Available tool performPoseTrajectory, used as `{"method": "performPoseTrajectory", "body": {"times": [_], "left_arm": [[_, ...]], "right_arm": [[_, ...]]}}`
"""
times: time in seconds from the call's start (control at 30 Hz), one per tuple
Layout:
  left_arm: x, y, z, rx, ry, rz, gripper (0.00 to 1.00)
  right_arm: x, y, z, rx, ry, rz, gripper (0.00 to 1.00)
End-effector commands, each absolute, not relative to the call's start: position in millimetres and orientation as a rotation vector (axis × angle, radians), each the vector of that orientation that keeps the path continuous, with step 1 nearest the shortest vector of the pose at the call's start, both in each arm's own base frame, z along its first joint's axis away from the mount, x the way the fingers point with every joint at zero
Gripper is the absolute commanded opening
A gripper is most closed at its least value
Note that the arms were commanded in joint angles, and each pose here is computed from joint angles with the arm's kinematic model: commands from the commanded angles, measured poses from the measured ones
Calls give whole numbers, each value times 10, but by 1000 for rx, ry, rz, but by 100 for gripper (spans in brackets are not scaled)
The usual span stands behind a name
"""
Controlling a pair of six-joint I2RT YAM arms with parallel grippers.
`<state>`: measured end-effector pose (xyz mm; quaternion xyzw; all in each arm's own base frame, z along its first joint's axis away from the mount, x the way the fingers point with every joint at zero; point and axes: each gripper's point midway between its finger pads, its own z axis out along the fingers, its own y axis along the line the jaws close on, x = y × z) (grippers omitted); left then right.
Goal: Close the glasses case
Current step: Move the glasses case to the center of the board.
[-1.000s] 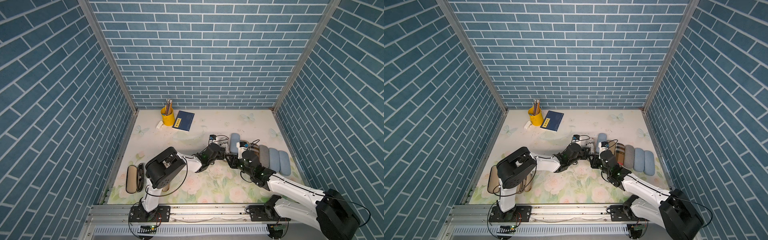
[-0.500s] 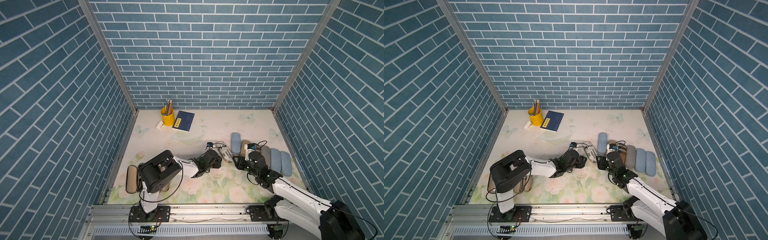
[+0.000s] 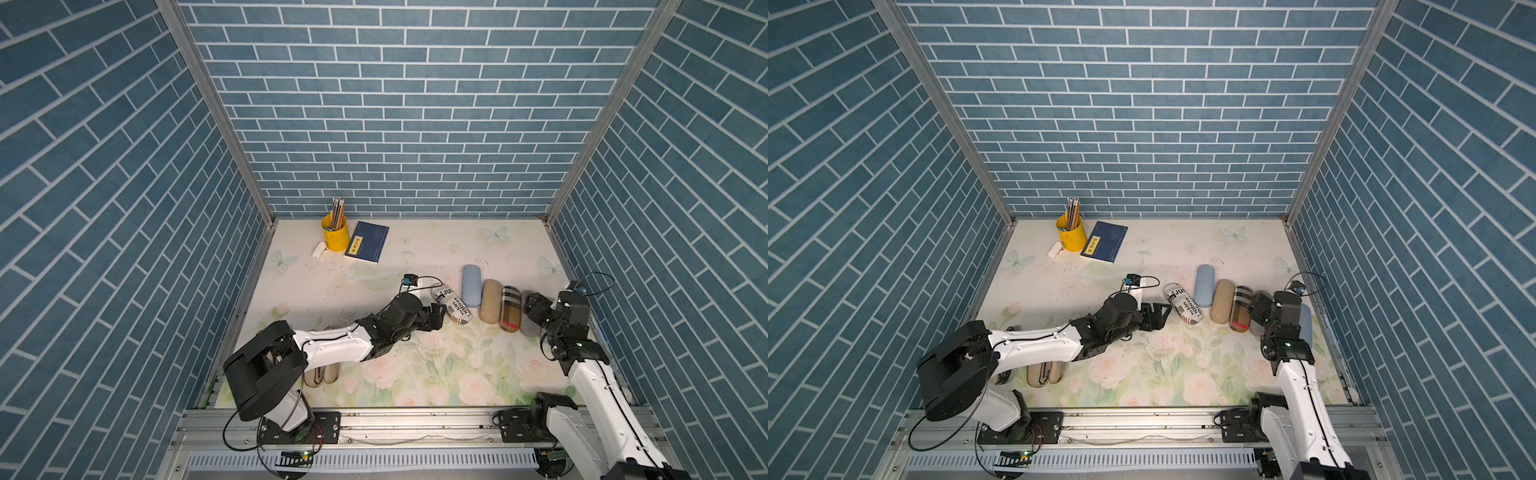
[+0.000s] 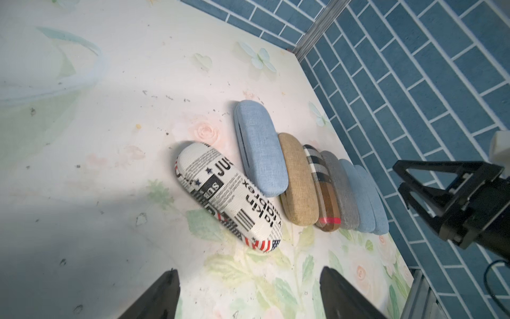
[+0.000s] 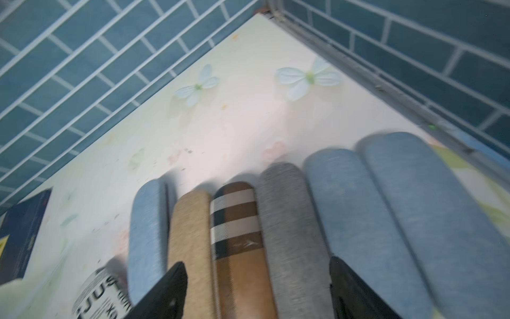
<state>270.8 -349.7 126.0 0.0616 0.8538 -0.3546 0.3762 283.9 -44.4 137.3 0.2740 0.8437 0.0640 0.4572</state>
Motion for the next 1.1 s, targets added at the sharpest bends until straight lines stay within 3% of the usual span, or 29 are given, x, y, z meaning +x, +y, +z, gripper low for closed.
{"method": "performPoseTrajectory", "body": {"times": [0.0,0.33,0.47,1.07], "left_arm": [[2629,-3467,1227,169,2180,-973,85],[2521,-3205,1088,116,2182,-1090,84],[2535,-3092,1039,108,2191,-1090,84],[2612,-2790,1055,68,2174,-1058,84]], "right_arm": [[2763,-679,1326,730,2080,116,79],[2398,-1571,934,1090,2007,-63,79],[2379,-1664,679,1128,2056,-52,80],[2866,-1797,530,1000,2154,31,77]]}}
